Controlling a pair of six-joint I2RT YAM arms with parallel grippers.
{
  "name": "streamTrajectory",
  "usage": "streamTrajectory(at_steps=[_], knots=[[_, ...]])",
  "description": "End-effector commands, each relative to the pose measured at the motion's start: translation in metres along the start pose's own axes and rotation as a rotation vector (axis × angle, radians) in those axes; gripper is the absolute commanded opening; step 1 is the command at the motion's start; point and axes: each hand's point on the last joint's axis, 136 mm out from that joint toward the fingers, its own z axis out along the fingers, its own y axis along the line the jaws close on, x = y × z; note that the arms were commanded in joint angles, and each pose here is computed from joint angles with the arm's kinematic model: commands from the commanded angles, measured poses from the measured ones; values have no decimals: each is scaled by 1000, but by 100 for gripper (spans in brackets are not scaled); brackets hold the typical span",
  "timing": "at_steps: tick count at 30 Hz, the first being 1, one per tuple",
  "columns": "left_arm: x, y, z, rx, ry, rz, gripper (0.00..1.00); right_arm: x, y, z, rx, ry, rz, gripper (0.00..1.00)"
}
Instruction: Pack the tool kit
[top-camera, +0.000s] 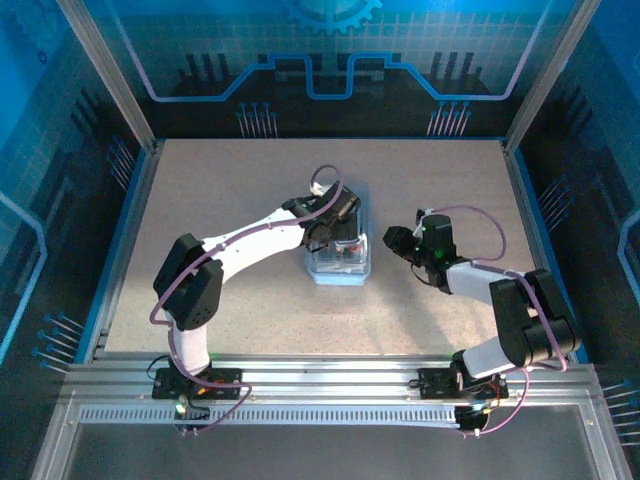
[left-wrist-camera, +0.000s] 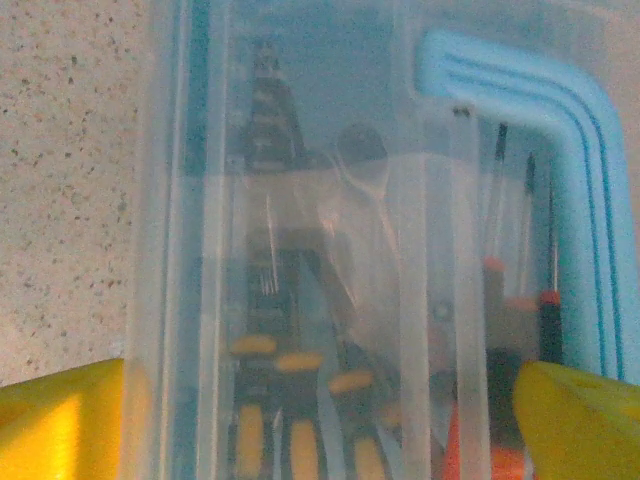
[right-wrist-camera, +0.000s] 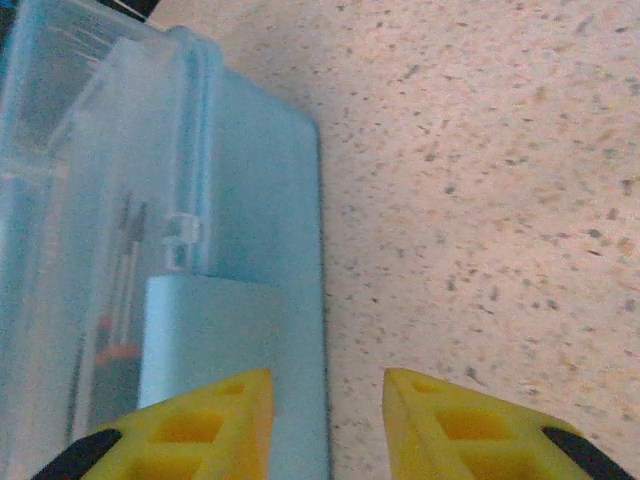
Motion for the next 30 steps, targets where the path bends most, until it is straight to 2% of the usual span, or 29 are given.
streamTrajectory(at_steps=[1,8,10,12,18,20,22,24,28,30], knots=[[9,-1,-23,19,66,45,99,-1,-7,-7,54,-22,-37,36],[-23,23,-95,93,-147,51,99,-11,0,-25,36,-94,-85,38],[-22,36,-117,127,-220,64,99,-13,2,-31,23,-133,-95,38],[-19,58,-136,130,-300,40,99,-15,4,-37,13,-181,-112,44],[11,130,-149,54,-486,-38,99,-29,23,-62,-8,-301,-212,73],[17,149,-150,39,-551,-118,99,-32,32,-71,-4,-340,-279,99],[20,169,-153,6,-619,-203,99,-35,41,-81,-16,-378,-315,100],[22,185,-156,-39,-672,-232,99,-35,45,-92,-51,-419,-292,100],[31,219,-159,-185,-709,-301,99,-43,47,-114,-104,-575,-270,100],[29,223,-160,-236,-731,-225,99,-48,44,-121,-61,-636,-290,100]])
